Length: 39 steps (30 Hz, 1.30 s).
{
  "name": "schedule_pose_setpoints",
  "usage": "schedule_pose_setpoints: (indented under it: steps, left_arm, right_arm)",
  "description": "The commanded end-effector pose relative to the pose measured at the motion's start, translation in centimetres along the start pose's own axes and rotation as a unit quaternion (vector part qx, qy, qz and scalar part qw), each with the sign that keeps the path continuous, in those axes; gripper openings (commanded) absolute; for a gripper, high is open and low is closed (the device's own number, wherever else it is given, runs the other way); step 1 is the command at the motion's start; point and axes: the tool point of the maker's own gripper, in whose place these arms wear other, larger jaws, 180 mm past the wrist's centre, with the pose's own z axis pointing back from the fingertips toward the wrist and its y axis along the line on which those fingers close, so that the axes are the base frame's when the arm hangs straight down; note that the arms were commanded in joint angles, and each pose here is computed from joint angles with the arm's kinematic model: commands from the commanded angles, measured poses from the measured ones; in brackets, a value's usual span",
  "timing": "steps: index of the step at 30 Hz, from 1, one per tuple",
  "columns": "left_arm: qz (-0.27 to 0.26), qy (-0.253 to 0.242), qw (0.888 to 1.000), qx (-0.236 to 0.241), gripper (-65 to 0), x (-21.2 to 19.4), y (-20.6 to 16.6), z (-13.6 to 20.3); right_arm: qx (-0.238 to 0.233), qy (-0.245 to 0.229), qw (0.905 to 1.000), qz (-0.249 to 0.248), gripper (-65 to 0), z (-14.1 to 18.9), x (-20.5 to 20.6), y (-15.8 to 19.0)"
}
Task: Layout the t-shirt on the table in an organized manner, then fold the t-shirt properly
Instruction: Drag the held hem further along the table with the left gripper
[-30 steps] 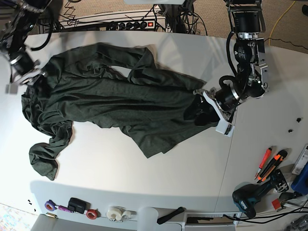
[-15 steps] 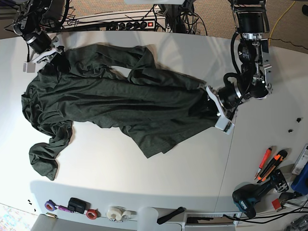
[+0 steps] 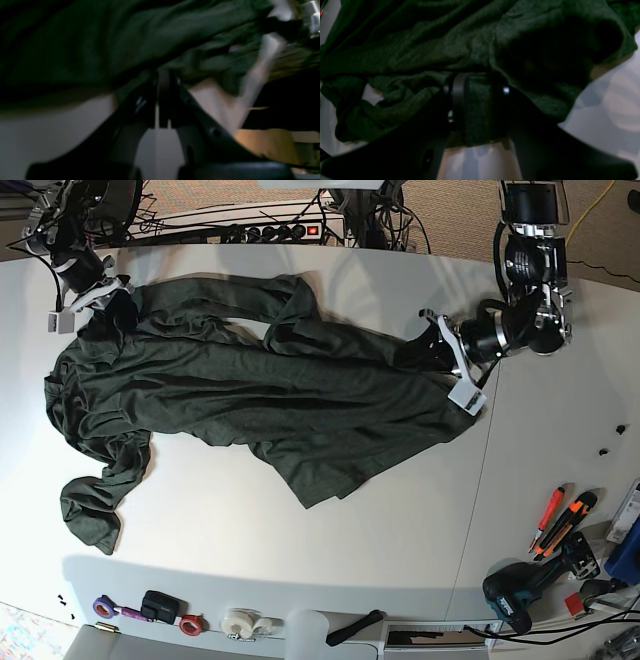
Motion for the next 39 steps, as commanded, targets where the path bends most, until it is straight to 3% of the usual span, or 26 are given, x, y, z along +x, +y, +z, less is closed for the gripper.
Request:
schedule_pose_setpoints:
  steps: [1,7,14,26,34,39]
  left_arm:
    - [-0.017,-0.029,0.999,-0.002,-65.0,1.7,-0.2,0.1]
    - [-0.051,-0.005,0.998,0.039,-65.0,0.9,0.3,-1.5]
    - [-0.058,0.086,0.991,0.09,-65.0,-2.9,1.4,-2.1]
    - [-0.014,0.177,0.976,0.129,-65.0,-9.6,4.5,3.8]
    - [0.017,0.195,0.972,0.13,-65.0,-12.0,4.3,6.0]
    - [0.036,0.19,0.969,0.157,-65.0,-12.8,4.8,8.3]
  right_arm:
    - [-0.008,-0.002,0.9998,0.015,-47.4,0.4,0.8,-0.4]
    - [-0.008,-0.001,0.9999,0.015,-47.4,0.4,0.7,-0.4]
    - [-0.012,0.001,0.9997,0.02,-47.4,0.5,0.9,-0.6]
    - [-0.011,-0.009,0.9997,0.021,-47.4,0.5,1.2,-0.6]
    - [-0.025,-0.005,0.9995,0.021,-47.4,0.5,1.1,-1.1]
    - [-0.043,-0.009,0.9989,0.02,-47.4,0.6,1.3,-1.7]
